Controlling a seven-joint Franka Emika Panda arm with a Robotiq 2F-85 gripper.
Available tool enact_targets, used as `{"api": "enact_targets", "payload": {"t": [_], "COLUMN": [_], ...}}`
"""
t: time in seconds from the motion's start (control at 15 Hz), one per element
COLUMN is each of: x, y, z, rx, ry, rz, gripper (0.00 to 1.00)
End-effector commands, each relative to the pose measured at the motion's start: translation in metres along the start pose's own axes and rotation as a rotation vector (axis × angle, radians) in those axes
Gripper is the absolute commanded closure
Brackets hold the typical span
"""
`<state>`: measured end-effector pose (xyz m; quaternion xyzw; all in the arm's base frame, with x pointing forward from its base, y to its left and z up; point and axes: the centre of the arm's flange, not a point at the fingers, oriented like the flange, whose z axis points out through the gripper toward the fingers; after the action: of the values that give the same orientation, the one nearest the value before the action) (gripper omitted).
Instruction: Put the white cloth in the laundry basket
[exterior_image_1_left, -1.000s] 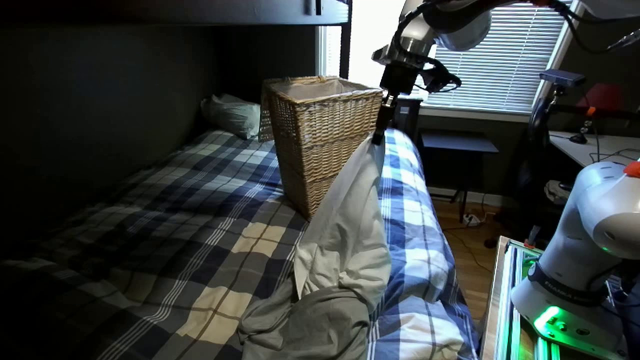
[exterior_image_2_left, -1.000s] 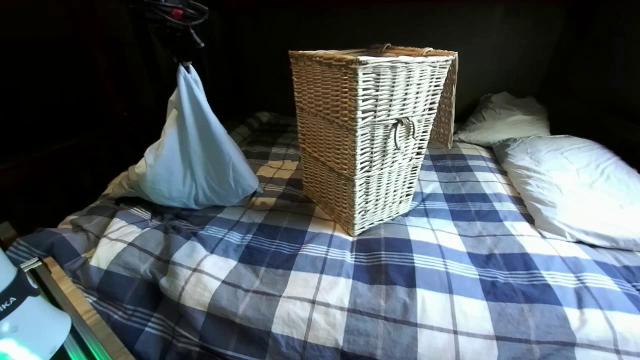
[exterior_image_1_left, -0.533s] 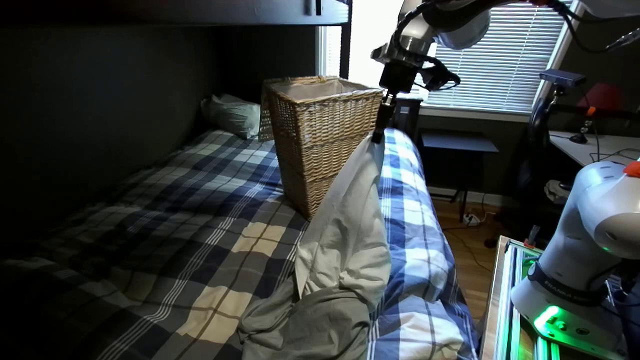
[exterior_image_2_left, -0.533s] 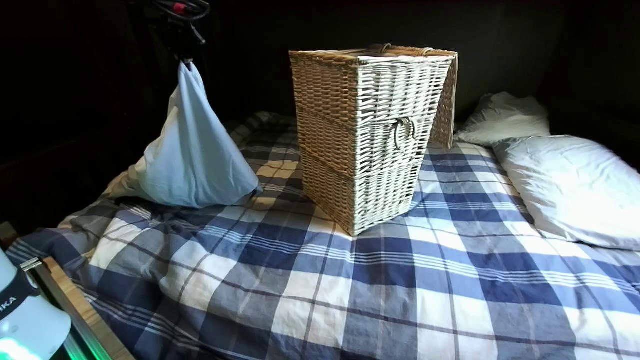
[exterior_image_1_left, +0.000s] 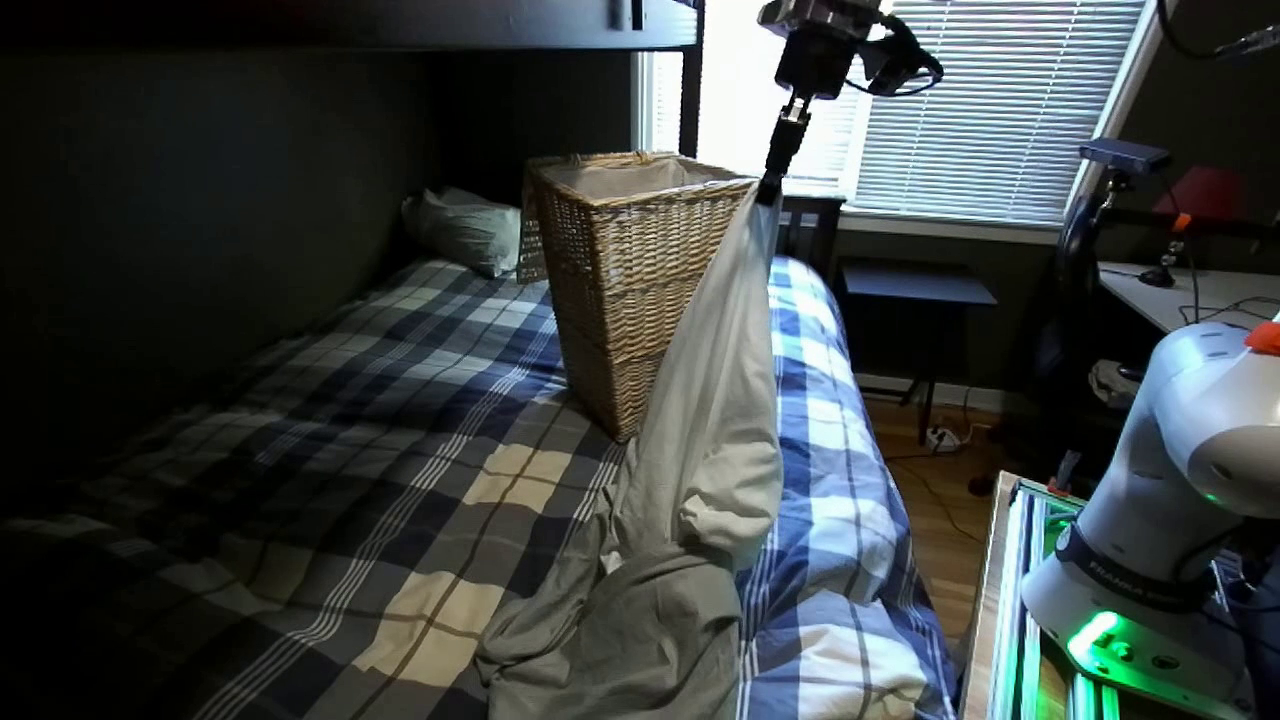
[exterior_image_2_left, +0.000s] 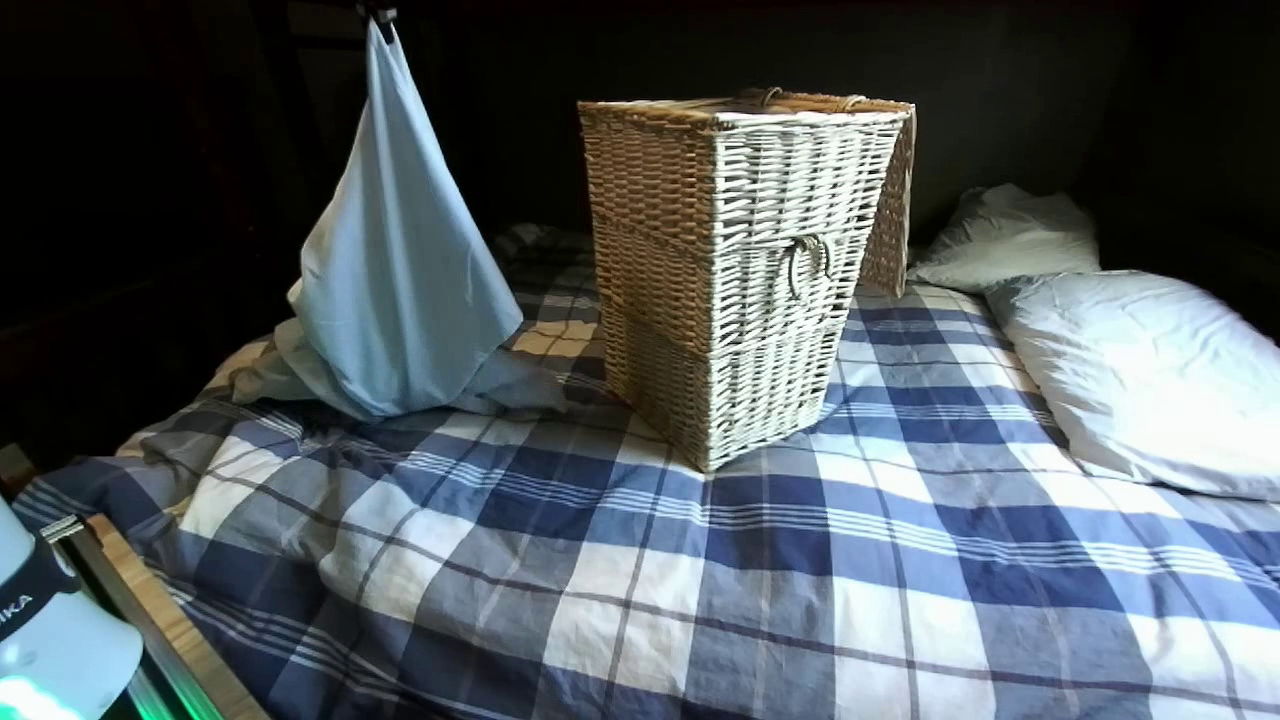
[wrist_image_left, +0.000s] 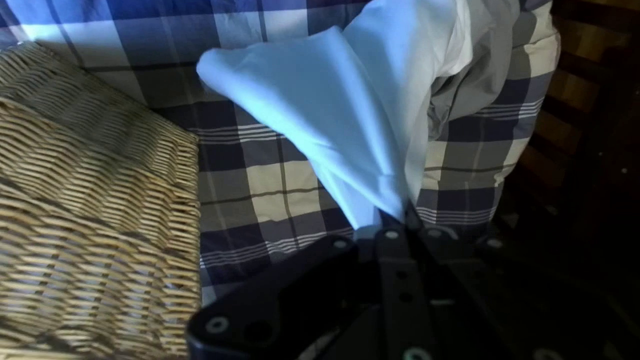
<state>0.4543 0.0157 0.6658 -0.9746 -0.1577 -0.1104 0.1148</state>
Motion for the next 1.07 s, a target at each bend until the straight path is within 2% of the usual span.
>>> {"api": "enact_targets", "payload": {"t": [0.0, 0.33, 0.53, 0.73, 0.87, 1.0], "x": [0.033, 0.069, 0.087, 0.106, 0.118, 0.125], "y": [0.009, 0.030, 0.049, 0.067, 0.081, 0.094], "z": [-0.043, -0.082, -0.097, -0.111, -0.121, -0.128], "rx": [-0.026, -0.055, -0.099, -0.168, -0.257, -0.335], "ry": [0.017, 0.111, 0.177, 0.307, 0.389, 0.435], "rz": [0.034, 0.098, 0.146, 0.196, 0.232, 0.270], "gripper": [1.00, 1.00, 1.00, 1.00, 1.00, 1.00]}}
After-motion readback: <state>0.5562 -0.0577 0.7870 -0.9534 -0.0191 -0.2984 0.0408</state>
